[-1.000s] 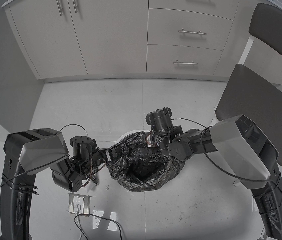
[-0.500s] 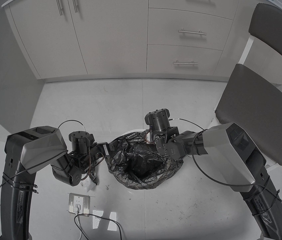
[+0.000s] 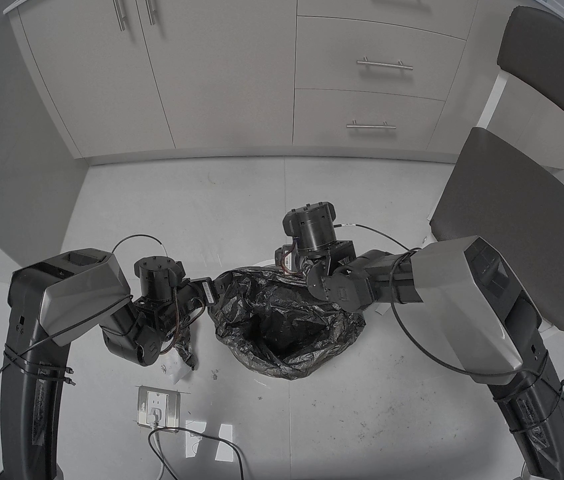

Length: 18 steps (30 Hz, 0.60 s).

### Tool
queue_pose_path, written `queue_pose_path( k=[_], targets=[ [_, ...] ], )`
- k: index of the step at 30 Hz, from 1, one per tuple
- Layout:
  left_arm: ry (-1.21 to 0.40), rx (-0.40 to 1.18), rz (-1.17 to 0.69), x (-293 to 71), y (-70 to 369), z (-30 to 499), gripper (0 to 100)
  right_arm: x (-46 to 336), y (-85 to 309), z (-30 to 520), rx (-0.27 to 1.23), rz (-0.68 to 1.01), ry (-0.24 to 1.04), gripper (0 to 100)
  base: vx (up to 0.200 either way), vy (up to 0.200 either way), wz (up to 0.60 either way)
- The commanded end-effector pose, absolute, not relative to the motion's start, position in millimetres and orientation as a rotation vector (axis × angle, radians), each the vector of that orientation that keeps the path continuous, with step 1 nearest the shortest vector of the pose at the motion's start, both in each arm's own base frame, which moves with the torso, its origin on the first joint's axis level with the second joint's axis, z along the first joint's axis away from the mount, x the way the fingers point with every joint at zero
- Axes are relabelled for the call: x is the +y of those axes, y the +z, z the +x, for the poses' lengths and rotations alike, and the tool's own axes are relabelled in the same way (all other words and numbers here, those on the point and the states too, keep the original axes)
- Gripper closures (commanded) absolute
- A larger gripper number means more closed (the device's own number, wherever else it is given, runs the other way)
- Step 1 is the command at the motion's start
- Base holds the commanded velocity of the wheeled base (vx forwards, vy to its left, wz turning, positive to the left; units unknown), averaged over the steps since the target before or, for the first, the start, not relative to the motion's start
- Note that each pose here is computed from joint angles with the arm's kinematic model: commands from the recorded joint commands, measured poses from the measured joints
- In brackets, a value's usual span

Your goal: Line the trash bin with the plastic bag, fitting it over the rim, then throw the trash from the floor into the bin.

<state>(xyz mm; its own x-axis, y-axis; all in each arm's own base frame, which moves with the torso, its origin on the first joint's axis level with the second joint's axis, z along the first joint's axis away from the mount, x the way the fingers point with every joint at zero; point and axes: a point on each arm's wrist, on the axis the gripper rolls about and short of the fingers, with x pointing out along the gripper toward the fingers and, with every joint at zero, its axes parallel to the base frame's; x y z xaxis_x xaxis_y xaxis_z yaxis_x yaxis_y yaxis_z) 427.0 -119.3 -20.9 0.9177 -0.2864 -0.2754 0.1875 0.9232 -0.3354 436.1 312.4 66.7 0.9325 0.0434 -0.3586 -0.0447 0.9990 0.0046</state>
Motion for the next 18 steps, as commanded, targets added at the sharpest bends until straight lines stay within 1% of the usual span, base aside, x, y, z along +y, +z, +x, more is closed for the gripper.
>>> queue_pose_path(
  k=[1,2,4,9,18],
  targets=[
    [-0.249,0.324,-0.310,-119.6,-20.0,427.1,0,325.4,86.3,420.2,0.365,0.017,0.078,0,0.000,0.000,0.00],
    [-0.249,0.324,-0.310,-119.6,-20.0,427.1,0,325.4,86.3,420.2,0.365,0.017,0.078,0,0.000,0.000,0.00],
    [-0.249,0.323,-0.310,-119.8,-20.1,427.6,0,335.0,77.3,410.2,0.417,0.020,0.087,0,0.000,0.000,0.00],
    [-0.247,0.315,-0.315,-119.0,-19.7,430.1,0,338.9,57.5,408.5,0.463,-0.004,0.085,0,0.000,0.000,0.00],
    [-0.238,0.313,-0.323,-114.7,-18.4,432.4,0,332.3,43.6,413.2,0.503,-0.034,0.063,0,0.000,0.000,0.00]
  ],
)
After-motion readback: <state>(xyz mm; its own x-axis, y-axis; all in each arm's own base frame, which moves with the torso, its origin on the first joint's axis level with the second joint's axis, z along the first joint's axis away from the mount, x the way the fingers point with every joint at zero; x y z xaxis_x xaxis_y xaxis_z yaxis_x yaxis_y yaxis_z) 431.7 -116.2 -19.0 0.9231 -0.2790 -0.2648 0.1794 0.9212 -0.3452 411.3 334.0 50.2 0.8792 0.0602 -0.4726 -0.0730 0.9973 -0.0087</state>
